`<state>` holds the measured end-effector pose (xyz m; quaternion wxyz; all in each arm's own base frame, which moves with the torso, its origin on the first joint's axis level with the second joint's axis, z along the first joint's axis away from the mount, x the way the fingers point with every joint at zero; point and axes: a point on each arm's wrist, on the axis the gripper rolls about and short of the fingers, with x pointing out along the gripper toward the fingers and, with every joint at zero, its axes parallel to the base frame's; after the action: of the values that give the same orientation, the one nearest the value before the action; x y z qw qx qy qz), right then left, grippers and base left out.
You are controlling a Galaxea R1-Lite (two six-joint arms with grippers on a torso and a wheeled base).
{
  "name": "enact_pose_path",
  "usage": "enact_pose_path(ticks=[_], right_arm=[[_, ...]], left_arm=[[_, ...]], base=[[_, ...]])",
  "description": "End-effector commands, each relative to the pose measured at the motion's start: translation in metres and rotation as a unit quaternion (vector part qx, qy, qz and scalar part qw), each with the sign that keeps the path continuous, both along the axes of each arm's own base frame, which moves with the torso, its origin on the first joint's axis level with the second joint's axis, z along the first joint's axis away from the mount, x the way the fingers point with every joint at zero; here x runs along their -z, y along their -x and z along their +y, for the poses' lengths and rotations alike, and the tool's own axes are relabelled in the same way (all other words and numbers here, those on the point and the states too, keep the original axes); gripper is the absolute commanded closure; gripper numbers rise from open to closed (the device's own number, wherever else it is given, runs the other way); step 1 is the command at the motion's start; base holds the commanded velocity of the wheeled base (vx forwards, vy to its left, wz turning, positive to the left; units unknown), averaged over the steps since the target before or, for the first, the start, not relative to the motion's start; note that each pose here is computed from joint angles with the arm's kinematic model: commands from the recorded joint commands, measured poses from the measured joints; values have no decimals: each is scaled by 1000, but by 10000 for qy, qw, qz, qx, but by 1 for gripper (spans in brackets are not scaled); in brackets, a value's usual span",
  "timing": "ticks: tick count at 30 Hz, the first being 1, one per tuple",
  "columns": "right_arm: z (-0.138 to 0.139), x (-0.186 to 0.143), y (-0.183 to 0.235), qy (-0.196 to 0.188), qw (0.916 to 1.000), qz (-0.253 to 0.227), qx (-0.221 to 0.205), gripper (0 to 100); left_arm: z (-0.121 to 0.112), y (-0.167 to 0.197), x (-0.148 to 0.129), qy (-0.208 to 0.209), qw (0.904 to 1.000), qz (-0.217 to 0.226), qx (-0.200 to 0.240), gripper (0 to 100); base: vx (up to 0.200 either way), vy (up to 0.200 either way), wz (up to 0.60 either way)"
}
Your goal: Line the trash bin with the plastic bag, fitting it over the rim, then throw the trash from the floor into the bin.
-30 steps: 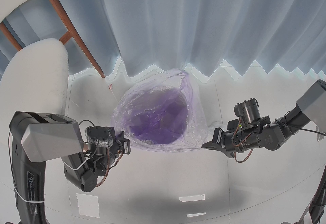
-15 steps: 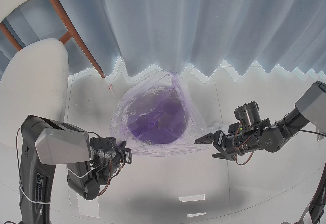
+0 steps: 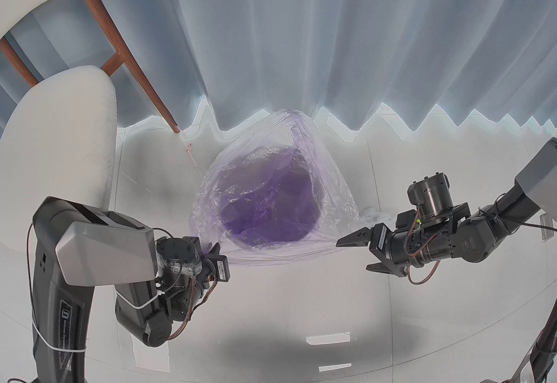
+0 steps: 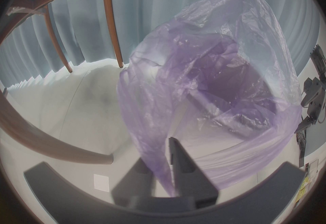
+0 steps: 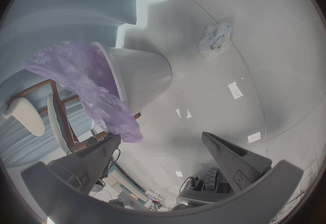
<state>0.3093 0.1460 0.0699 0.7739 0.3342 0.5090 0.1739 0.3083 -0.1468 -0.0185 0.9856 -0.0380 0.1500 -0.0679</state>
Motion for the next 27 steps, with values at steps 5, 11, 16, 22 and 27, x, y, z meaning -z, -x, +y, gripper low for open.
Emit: enact_pose_path(ticks=[5, 11, 16, 22, 27], right_arm=[[-5, -23, 12, -74, 9996, -282, -44, 0], [-9, -34, 27, 213, 9966, -734, -299, 0], [-16, -39, 43, 492, 9903, -1122, -649, 0], [-27, -44, 61, 654, 9674, -2212, -1047, 0], [-29, -40, 67, 527, 9327, -3402, -1073, 0]], left_arm=[[-5, 26, -20, -9, 9997, 10, 236, 0], [-6, 48, -39, 6, 9990, -32, 437, 0], [-5, 49, -54, 105, 9988, -252, 411, 0], [-1, 56, -90, 417, 9954, -770, 396, 0], [13, 82, -141, 980, 9838, -1441, 421, 0]], base=[[0, 0, 0], [0, 0, 0], [0, 0, 0], [0, 0, 0], [0, 0, 0]])
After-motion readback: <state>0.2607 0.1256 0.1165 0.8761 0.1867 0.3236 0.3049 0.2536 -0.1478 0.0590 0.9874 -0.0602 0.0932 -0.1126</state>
